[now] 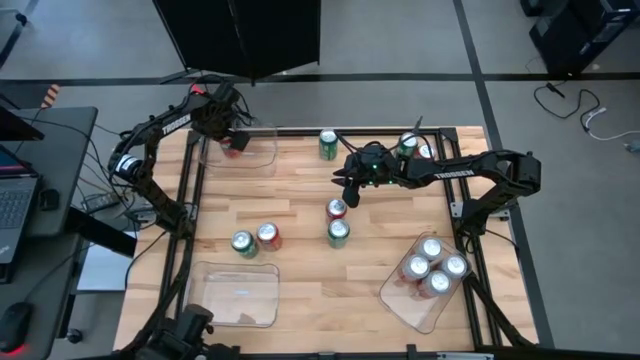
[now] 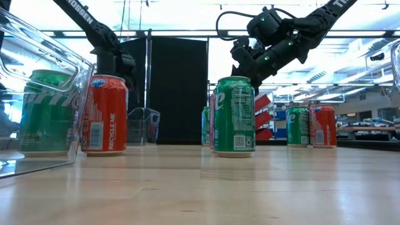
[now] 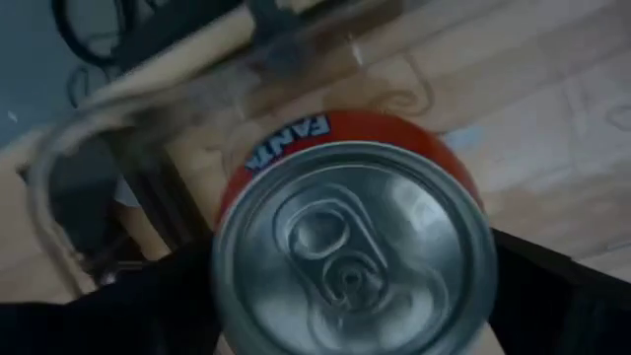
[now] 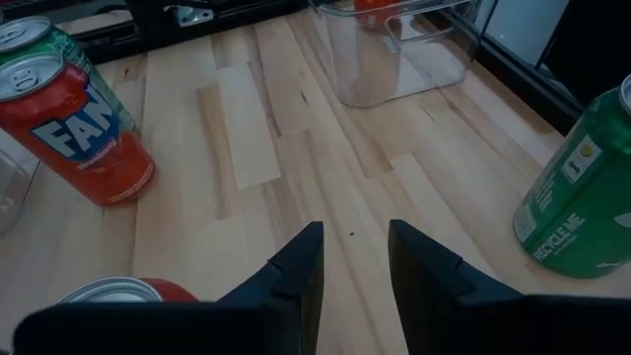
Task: Sort soda cans
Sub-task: Put the orange soda can into the top left transparent bin
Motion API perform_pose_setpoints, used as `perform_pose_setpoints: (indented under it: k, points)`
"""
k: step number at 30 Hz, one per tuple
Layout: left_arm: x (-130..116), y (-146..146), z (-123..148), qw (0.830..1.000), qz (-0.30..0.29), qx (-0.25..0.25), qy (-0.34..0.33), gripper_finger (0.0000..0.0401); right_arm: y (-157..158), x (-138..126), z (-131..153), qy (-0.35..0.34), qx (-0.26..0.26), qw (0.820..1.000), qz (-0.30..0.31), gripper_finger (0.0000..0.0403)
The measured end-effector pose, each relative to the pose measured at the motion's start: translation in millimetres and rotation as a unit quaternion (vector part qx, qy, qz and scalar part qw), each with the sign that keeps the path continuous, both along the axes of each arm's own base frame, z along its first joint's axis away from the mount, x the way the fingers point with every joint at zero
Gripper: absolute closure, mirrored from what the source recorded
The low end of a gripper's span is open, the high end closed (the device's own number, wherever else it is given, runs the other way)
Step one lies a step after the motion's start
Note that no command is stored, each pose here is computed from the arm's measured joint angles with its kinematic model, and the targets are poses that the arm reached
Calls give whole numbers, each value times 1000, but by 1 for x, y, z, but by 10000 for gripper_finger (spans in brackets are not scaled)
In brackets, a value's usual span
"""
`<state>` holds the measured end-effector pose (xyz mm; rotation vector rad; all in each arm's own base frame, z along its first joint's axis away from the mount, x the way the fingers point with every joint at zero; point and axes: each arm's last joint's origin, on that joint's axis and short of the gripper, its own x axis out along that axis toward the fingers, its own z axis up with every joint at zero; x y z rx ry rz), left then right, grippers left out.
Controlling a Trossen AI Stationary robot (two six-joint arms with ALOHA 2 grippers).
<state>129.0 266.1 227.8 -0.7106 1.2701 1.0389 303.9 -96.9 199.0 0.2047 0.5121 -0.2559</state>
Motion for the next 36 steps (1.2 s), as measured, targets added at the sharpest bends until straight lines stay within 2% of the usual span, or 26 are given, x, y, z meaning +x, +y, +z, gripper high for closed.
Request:
perform_pose_setpoints:
  k: [3,6,12,25,36]
  points:
    - [-2,-1,1,1000,3,-6,12,76,0,0,0,0,0,1000,0,300]
    - [-2,0,5,1000,-2,1,25,88,0,0,0,0,0,1000,0,300]
    - [-1,5,14,999,-4,24,28,71,0,0,0,0,0,1000,0,300]
    - [0,3,16,999,-8,18,34,53,0,0,0,0,0,1000,0,300]
    - [2,11,48,997,-23,57,44,52,0,0,0,0,0,1000,0,300]
